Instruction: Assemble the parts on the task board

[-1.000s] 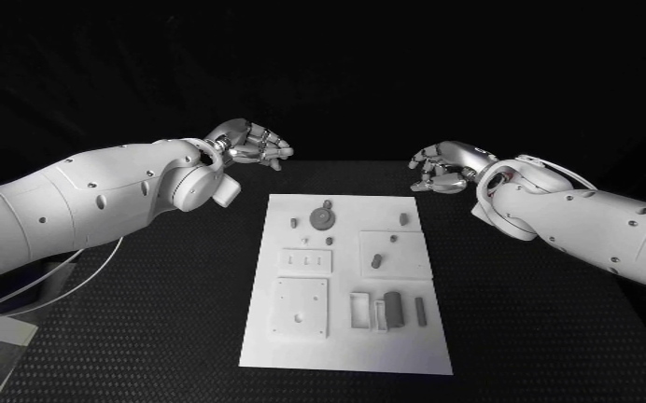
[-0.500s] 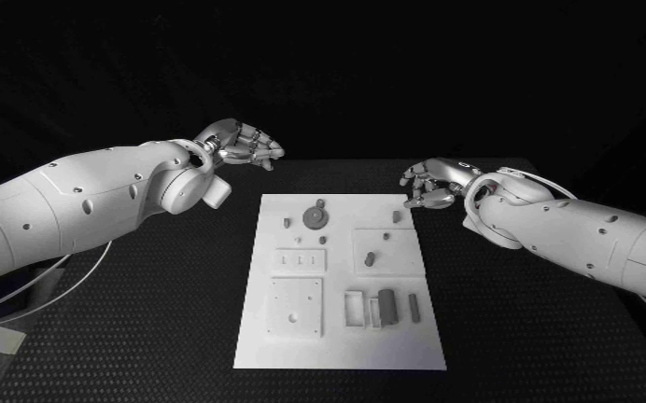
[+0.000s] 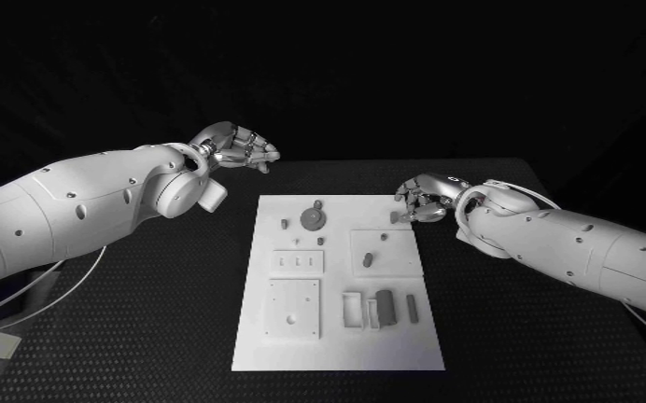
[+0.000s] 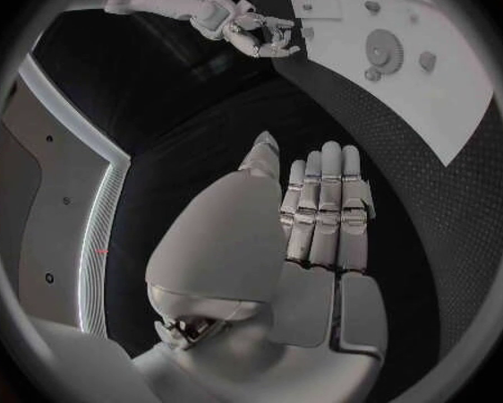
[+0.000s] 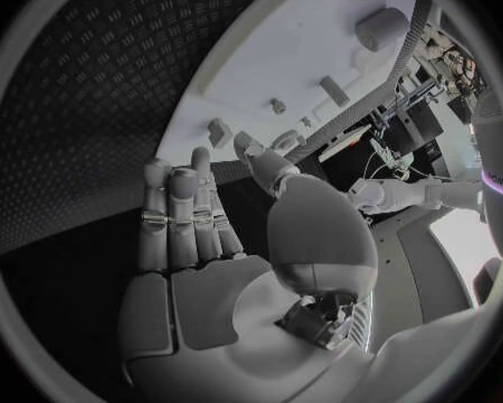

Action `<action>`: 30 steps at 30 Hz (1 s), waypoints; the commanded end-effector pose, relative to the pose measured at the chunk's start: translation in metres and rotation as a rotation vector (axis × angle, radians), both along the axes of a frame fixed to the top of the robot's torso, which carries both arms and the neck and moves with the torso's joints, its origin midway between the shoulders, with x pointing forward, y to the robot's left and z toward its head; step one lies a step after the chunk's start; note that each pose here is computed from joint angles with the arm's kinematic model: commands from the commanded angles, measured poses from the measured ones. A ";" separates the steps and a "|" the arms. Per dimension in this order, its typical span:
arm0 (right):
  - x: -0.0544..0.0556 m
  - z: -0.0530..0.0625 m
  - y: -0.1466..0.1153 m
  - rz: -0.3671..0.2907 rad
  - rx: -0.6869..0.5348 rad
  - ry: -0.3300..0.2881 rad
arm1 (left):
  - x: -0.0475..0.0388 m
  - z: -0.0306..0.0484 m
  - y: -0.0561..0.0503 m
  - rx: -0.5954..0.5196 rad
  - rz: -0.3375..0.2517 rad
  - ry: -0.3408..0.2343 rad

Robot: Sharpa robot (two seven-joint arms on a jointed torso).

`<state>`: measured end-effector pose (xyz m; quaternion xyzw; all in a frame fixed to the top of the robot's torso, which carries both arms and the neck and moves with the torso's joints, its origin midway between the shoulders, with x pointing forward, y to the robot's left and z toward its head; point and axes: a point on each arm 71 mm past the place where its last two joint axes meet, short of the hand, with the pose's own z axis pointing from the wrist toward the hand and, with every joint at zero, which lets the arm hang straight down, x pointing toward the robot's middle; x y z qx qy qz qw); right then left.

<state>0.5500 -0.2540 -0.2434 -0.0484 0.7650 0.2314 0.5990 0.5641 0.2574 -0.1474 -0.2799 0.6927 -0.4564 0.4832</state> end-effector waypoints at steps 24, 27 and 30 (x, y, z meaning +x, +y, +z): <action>-0.002 -0.022 0.010 0.035 -0.024 0.041 | -0.0009 0.0000 -0.002 -0.005 -0.016 -0.004; -0.001 -0.022 0.009 0.031 -0.026 0.041 | -0.0010 0.0000 -0.002 -0.005 -0.015 -0.004; -0.001 -0.023 0.009 0.029 -0.027 0.039 | -0.0011 0.0000 -0.001 -0.005 -0.015 -0.004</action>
